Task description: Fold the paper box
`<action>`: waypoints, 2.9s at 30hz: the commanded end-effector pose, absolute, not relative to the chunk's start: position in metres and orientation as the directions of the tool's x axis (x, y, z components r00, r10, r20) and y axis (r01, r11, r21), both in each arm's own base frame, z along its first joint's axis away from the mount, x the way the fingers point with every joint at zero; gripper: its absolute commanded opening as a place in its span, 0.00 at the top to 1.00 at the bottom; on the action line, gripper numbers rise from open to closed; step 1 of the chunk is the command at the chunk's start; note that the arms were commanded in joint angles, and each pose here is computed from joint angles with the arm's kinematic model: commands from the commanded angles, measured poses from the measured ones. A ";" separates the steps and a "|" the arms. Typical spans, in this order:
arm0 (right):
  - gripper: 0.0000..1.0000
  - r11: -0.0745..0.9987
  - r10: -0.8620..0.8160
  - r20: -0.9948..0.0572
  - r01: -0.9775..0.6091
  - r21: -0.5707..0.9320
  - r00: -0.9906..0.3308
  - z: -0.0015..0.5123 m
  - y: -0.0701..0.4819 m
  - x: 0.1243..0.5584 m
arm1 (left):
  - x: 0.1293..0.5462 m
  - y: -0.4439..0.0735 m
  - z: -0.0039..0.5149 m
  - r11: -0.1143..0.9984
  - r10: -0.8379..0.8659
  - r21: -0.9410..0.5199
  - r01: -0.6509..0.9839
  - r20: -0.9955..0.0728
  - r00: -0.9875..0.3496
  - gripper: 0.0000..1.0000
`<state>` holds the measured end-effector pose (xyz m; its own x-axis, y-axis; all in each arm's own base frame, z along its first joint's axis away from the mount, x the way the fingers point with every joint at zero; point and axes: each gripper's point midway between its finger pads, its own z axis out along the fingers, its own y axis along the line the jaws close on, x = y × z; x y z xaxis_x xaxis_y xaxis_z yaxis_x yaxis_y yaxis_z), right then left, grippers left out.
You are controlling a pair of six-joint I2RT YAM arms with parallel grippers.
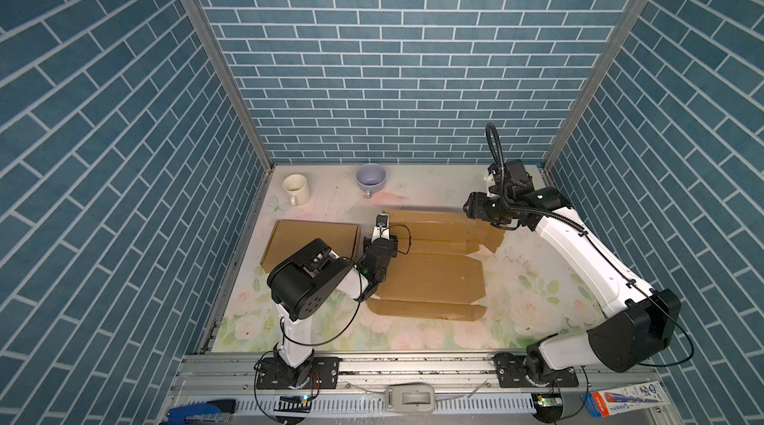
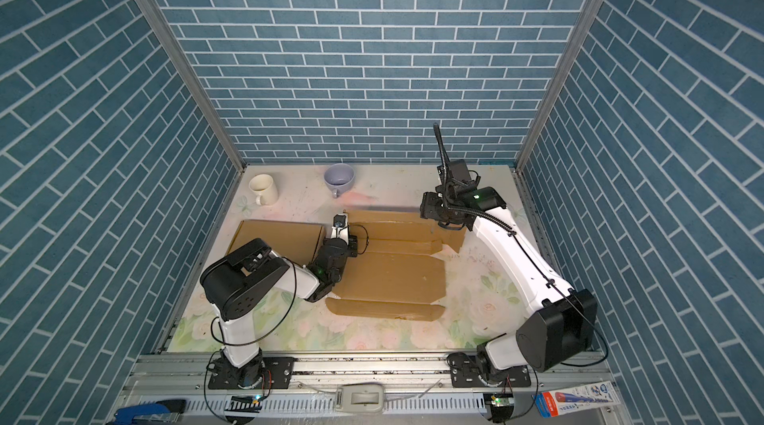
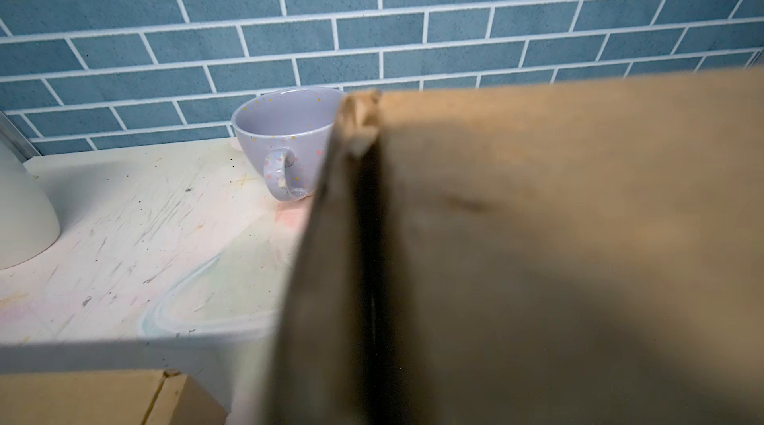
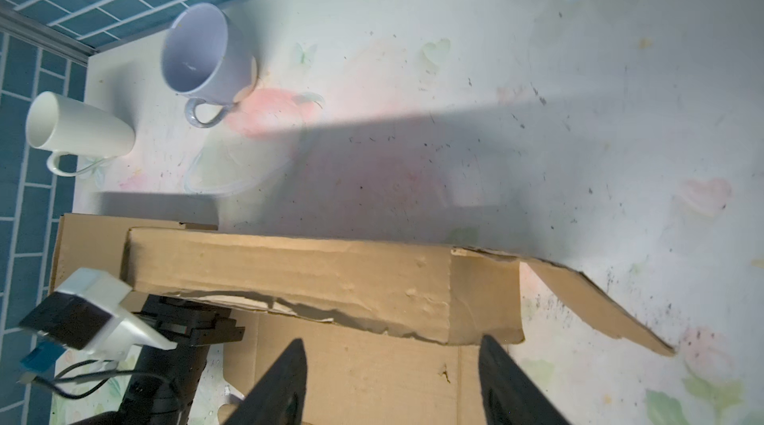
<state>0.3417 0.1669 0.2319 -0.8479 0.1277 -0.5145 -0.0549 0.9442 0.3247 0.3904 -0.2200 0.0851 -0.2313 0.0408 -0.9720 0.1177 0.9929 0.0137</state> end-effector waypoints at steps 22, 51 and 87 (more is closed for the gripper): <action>0.46 0.772 0.239 -0.287 0.002 0.635 -0.927 0.187 0.191 0.355 | 0.392 -0.218 0.079 0.989 0.118 0.086 0.119 -0.948 -0.296 1.00; 0.56 0.856 0.332 -0.438 0.072 0.512 -0.835 0.103 0.052 0.440 | 0.407 -0.212 0.054 0.989 0.122 0.066 0.135 -0.878 -0.462 1.00; 0.62 0.832 0.037 -0.388 -0.186 0.522 -0.921 0.087 0.147 0.321 | 0.409 -0.203 0.046 0.993 0.088 0.038 0.109 -0.860 -0.502 1.00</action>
<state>0.3352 0.1468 0.1010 -0.9162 0.1053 -0.3866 -0.1504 0.8039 0.5754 0.4212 -0.2170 0.0821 -0.3936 0.0273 -0.9189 0.1166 0.9930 -0.0205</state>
